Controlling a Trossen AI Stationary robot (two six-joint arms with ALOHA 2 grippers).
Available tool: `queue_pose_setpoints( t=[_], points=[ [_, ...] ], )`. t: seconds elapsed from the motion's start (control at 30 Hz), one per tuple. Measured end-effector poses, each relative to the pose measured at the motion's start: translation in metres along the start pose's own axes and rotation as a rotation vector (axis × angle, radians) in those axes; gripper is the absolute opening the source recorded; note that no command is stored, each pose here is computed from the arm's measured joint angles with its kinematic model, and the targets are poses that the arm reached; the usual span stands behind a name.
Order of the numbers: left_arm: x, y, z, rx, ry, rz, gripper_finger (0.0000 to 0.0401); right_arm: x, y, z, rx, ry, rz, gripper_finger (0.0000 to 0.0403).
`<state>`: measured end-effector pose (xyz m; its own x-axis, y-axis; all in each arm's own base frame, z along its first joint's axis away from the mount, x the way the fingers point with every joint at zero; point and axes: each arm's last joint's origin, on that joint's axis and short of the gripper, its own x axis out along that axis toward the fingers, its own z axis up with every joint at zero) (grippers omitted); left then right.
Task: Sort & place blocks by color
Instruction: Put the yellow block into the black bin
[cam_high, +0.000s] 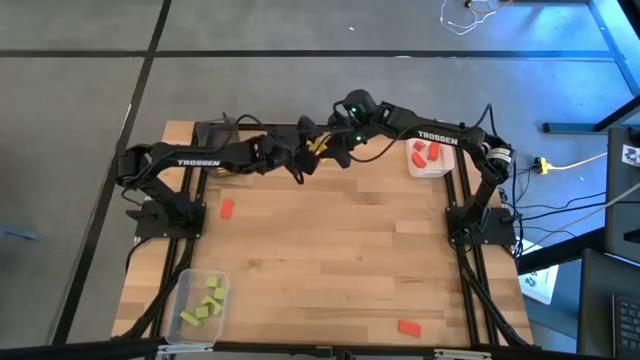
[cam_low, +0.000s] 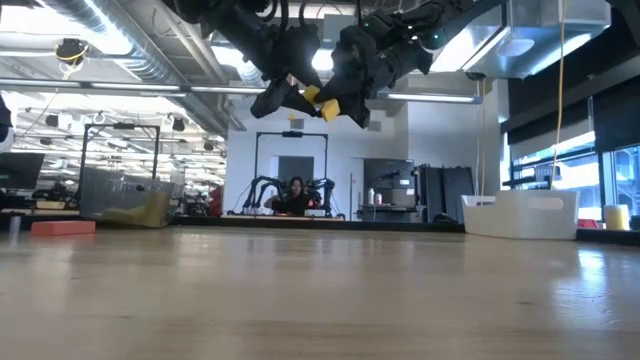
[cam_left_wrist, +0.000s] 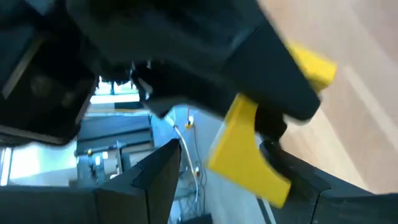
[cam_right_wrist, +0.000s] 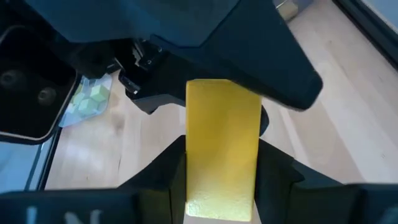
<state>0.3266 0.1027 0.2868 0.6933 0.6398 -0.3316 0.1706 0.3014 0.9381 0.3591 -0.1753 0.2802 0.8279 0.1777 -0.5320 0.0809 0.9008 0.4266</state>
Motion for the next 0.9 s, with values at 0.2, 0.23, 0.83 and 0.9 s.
queue_pose_setpoints(
  t=[0.2,0.23,0.83,0.9],
  points=[
    [-0.0017,-0.0005,0.0042,0.001,-0.025,0.001,0.0204,-0.0001,-0.0002,-0.0002,0.002,0.002,-0.002,0.013],
    [-0.0017,-0.0006,0.0042,0.002,-0.025,0.002,0.0204,0.0,-0.0001,-0.0003,0.002,0.002,-0.002,0.013],
    [-0.0022,0.0014,0.0053,-0.023,-0.039,0.019,0.0096,-0.0002,-0.0002,0.0003,0.004,-0.003,-0.01,0.013],
    [-0.0026,0.0025,0.0056,-0.036,-0.044,0.023,0.008,0.0005,0.0002,0.0005,0.002,-0.006,-0.009,0.013]
  ],
)
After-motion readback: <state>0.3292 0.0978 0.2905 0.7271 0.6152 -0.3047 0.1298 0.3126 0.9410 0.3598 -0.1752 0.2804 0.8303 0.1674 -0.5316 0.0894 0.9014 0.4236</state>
